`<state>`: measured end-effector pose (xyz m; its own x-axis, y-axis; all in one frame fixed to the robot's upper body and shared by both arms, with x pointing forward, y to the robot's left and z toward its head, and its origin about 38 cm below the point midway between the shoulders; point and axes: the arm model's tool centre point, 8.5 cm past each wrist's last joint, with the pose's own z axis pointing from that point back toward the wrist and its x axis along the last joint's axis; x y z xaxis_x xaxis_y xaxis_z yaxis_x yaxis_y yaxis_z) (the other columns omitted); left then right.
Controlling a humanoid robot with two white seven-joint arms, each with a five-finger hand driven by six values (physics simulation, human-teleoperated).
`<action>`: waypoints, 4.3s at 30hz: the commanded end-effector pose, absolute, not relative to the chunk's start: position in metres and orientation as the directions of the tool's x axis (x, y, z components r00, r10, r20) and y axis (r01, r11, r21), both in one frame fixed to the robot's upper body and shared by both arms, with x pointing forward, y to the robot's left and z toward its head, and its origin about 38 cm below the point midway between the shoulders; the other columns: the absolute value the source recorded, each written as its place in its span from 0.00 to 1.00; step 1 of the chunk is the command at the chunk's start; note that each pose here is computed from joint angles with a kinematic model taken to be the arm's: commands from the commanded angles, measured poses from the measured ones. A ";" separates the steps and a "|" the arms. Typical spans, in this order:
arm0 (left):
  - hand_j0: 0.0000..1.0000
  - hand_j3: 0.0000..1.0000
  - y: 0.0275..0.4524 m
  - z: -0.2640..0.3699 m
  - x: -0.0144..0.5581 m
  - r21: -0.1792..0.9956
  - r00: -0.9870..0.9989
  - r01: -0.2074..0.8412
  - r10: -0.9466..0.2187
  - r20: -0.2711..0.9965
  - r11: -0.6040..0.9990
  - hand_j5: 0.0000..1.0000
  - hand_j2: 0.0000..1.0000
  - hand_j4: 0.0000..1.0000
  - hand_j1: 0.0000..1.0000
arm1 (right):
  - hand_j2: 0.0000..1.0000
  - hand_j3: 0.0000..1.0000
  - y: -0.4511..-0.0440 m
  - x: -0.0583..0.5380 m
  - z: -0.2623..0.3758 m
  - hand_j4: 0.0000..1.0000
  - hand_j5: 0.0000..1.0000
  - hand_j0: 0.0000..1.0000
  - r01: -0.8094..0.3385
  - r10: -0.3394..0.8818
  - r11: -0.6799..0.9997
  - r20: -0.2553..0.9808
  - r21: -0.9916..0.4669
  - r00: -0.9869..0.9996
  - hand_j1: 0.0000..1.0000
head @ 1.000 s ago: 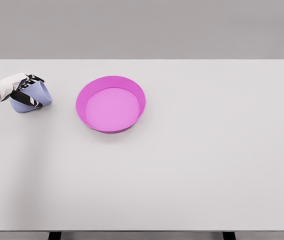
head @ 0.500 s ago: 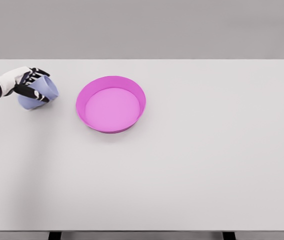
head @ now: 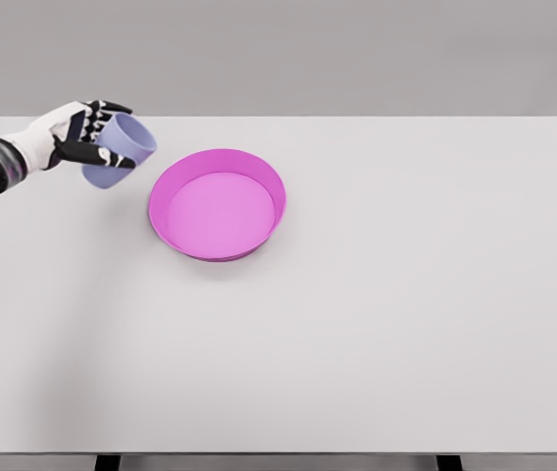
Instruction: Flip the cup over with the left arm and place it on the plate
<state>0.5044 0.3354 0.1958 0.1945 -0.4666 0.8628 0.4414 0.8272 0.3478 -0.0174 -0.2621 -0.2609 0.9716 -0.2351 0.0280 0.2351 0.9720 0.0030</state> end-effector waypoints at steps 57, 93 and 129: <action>0.69 0.69 0.238 0.120 0.497 -0.261 0.191 0.534 0.186 0.964 0.804 0.69 0.69 0.69 0.69 | 1.00 1.00 -0.262 -0.017 -0.261 1.00 1.00 1.00 0.235 -0.235 0.972 0.027 0.003 0.972 1.00; 1.00 1.00 0.240 0.101 0.491 -0.301 0.246 0.513 0.199 0.949 0.803 1.00 1.00 1.00 1.00 | 1.00 1.00 -0.262 -0.016 -0.261 1.00 1.00 1.00 0.235 -0.235 0.972 0.029 0.003 0.972 1.00; 1.00 1.00 0.257 0.124 0.475 -0.212 0.126 0.535 0.171 0.977 0.818 1.00 1.00 1.00 1.00 | 1.00 1.00 -0.262 -0.016 -0.261 1.00 1.00 1.00 0.234 -0.234 0.972 0.029 0.003 0.972 1.00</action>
